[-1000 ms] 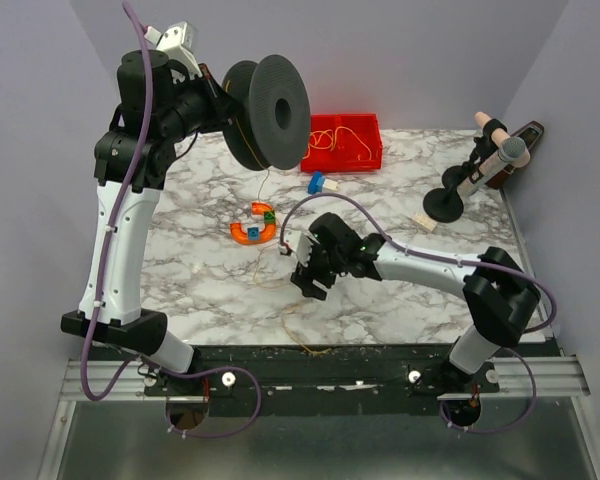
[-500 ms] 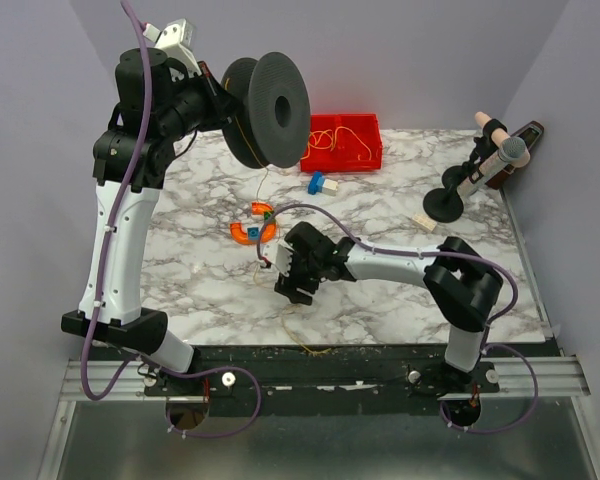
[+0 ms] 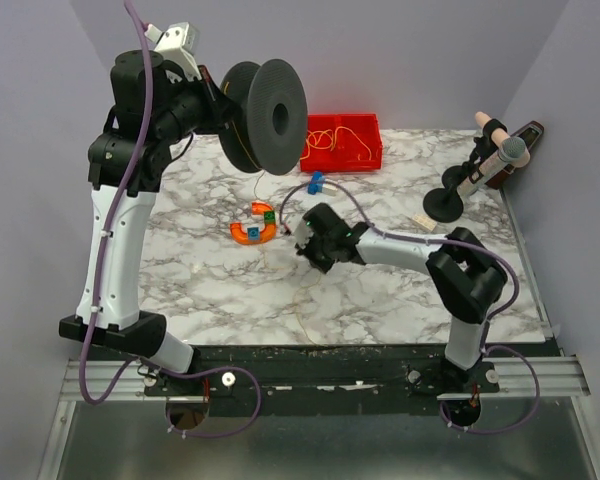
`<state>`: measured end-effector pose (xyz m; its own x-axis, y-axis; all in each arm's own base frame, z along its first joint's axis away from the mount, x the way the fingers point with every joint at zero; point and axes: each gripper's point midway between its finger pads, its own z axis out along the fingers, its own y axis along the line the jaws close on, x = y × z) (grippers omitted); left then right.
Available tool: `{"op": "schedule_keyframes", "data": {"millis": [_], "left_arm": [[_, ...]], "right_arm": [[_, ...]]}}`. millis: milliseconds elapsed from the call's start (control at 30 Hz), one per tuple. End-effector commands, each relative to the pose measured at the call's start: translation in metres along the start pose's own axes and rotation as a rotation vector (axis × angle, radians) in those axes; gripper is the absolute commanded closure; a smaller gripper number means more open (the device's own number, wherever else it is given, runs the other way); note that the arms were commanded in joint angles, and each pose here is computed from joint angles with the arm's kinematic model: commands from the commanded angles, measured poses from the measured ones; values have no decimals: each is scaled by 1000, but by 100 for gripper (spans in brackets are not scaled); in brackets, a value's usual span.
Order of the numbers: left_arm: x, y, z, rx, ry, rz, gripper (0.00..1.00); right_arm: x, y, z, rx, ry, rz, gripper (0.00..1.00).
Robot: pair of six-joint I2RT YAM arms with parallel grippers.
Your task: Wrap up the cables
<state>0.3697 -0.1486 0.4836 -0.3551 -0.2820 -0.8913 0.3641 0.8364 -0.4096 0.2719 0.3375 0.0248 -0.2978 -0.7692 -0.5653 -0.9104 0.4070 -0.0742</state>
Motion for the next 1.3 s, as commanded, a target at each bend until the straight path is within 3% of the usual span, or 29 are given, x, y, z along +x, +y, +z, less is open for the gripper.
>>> {"op": "schedule_keyframes", "data": {"millis": [0, 133, 300, 600, 833, 1267], "left_arm": [[-15, -36, -42, 141, -51, 107, 100], [0, -46, -57, 202, -3, 134, 100], [15, -62, -76, 309, 47, 203, 100], [103, -12, -78, 266, 278, 468, 100], [157, 10, -79, 285, 414, 593, 100], [243, 18, -31, 228, 598, 720, 100]], "right_arm": [[-10, -99, -47, 223, -142, 278, 99], [-23, -158, -94, 333, -299, 406, 99], [-23, -211, -143, 443, -394, 480, 99], [-59, -283, -306, 757, -588, 457, 99], [-99, -280, -391, 845, -696, 351, 99], [-174, -226, -461, 751, -885, 213, 99]]}}
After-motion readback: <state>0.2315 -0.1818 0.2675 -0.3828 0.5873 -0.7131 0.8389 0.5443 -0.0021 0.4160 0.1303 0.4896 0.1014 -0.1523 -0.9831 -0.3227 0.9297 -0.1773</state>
